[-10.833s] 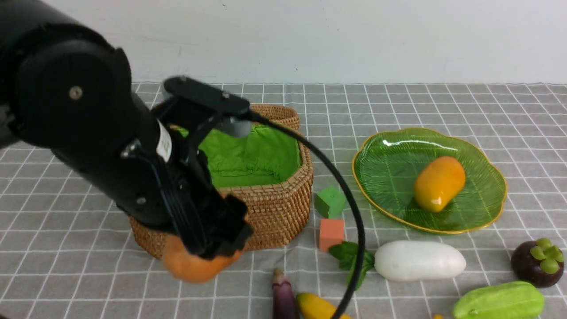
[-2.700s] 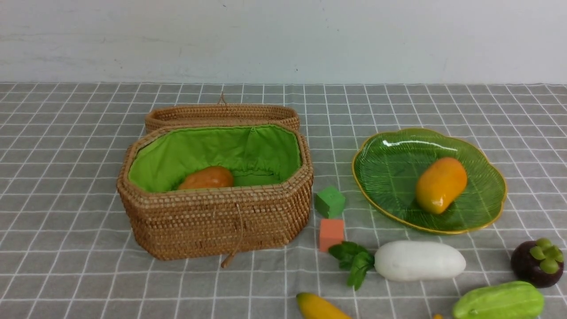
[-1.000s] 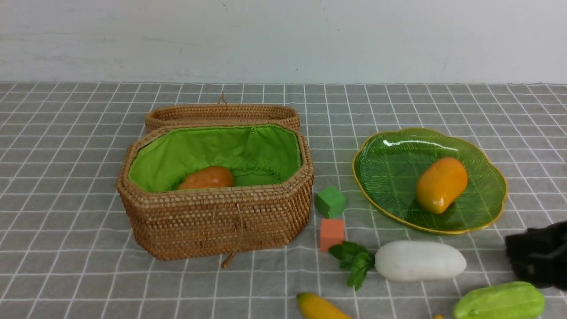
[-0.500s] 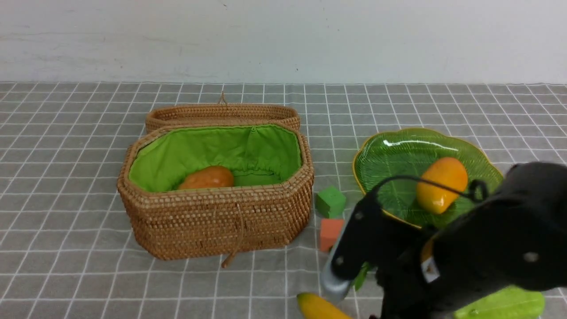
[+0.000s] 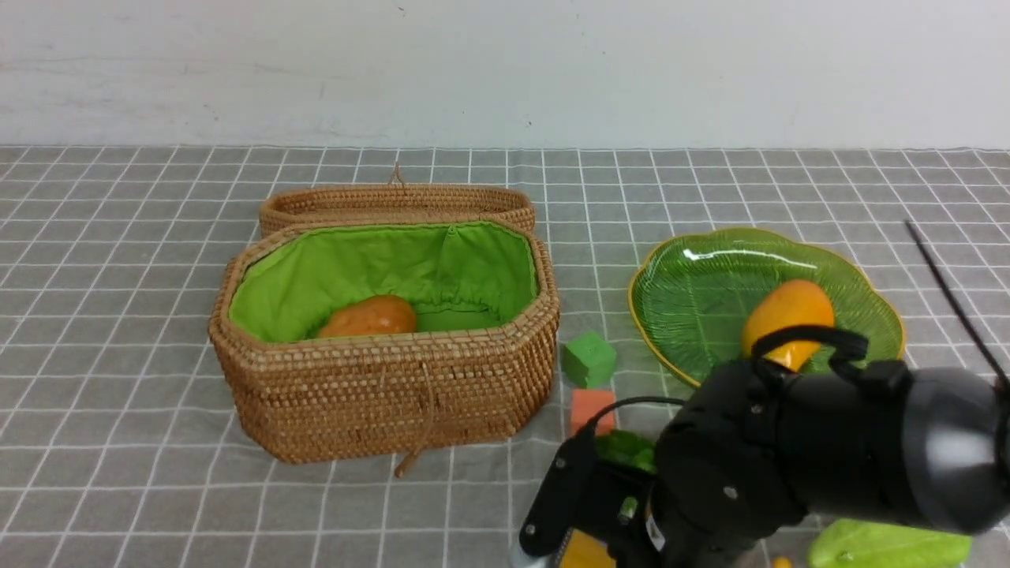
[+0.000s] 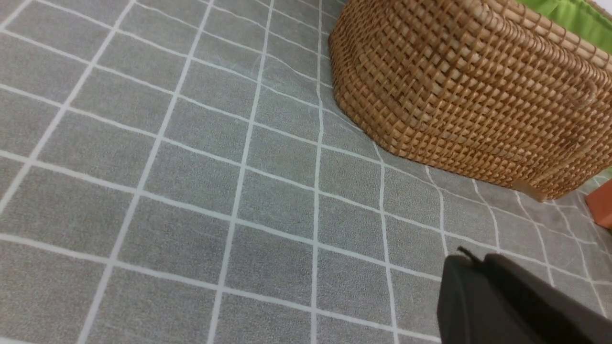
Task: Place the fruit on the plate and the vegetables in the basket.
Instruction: Use the right arm to grab a banana and put it into the right plate
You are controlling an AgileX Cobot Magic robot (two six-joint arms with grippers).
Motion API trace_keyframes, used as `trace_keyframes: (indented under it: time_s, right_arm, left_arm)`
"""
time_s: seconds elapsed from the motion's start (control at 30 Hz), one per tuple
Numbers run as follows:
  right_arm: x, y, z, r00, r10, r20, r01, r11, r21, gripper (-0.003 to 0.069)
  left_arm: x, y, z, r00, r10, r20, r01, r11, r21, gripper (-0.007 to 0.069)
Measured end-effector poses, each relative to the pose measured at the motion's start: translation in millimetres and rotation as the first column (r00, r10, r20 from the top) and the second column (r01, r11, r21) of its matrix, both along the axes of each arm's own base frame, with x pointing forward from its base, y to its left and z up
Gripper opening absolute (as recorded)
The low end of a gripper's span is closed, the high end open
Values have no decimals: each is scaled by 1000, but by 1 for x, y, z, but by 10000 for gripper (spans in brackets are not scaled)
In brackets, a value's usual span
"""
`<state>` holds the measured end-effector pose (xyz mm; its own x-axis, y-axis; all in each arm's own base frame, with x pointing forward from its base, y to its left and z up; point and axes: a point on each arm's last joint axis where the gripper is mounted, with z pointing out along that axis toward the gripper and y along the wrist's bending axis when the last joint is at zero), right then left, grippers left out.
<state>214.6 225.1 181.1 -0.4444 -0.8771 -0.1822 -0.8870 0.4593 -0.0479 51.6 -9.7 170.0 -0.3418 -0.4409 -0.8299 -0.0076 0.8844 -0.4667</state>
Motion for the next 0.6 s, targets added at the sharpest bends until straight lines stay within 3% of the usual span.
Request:
trace_keyframes:
  time_s: [0.23,0.33,0.43,0.5,0.6]
  right_arm:
    - [6,-11,68,994,-68,88,55,989,137,311]
    - [30,-43,104,965,-233,123,200,952,233,311]
    - [62,-80,123,895,-430,118,373,867,329,311]
    - [74,-93,128,866,-485,119,419,836,355,311]
    - [113,-135,133,774,-624,107,538,738,408,311]
  left_arm:
    - [0,0,0,1000,0,0,0,1000,0,29]
    - [0,0,0,1000,0,0,0,1000,0,32]
    - [0,0,0,1000,0,0,0,1000,0,32]
    - [0,0,0,1000,0,0,0,1000,0,32]
    - [0,0,0,1000,0,0,0,1000,0,33]
